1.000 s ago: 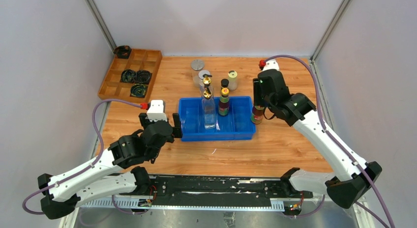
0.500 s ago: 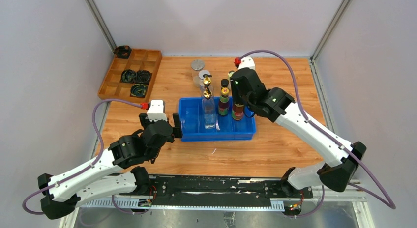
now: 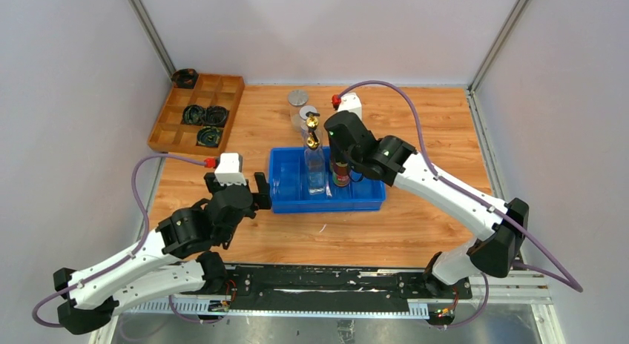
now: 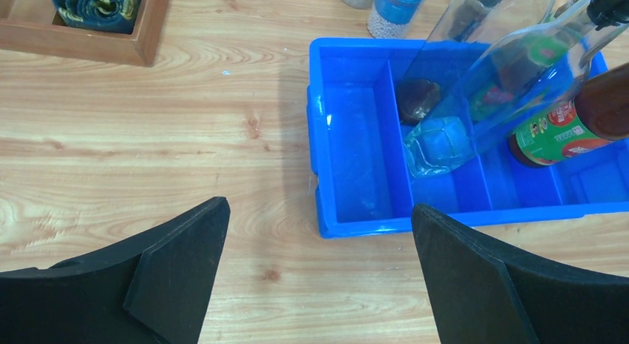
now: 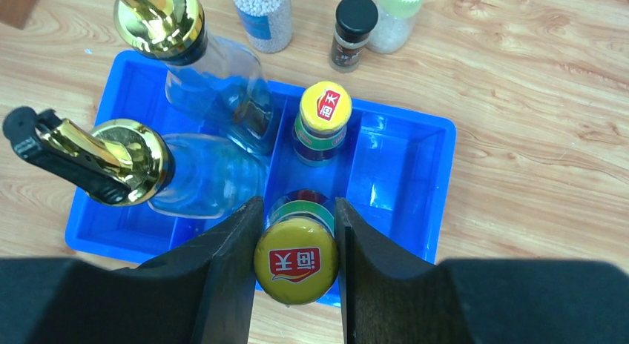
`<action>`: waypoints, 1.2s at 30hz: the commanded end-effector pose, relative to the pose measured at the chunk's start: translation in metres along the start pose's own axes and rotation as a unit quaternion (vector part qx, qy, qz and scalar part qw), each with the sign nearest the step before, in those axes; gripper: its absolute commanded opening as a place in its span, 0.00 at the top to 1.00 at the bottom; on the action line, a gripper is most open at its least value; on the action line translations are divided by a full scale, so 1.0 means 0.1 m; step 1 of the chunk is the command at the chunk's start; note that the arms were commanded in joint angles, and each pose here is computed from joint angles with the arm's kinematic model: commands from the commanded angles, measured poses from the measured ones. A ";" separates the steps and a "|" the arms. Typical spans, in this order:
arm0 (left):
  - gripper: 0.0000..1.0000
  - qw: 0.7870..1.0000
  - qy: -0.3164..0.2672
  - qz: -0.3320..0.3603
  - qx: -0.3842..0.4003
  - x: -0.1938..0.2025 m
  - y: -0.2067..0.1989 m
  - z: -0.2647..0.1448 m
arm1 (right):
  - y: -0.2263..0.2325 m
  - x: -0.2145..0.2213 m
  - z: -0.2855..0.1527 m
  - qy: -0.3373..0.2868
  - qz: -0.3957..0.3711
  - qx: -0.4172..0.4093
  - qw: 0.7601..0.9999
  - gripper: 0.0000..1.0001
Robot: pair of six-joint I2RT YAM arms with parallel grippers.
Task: Organize the condiment bottles
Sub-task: Place the bottle in the storage box.
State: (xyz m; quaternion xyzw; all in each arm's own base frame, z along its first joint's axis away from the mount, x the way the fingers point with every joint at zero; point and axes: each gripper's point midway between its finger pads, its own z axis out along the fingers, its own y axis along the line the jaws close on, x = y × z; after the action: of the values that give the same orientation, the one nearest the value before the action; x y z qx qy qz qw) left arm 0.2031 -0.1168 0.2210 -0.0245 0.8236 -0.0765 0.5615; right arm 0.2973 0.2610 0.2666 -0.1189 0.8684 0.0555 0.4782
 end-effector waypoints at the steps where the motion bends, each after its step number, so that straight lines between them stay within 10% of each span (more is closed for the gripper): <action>1: 0.00 1.000 -0.005 -0.007 -0.006 0.02 0.06 -0.01 | 0.05 -0.27 0.00 -0.056 0.044 0.008 0.997 0.73; 36: 0.00 1.000 -0.002 -0.002 -0.010 0.08 0.08 0.00 | 0.04 0.30 0.54 -0.050 0.038 0.032 0.998 0.71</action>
State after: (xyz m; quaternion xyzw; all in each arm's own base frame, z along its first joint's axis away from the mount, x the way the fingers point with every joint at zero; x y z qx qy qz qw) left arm 0.2008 -0.1130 0.2179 -0.0270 0.8226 -0.0790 0.5625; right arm 0.3131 0.2701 0.1978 -0.0987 0.8657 0.0426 0.4889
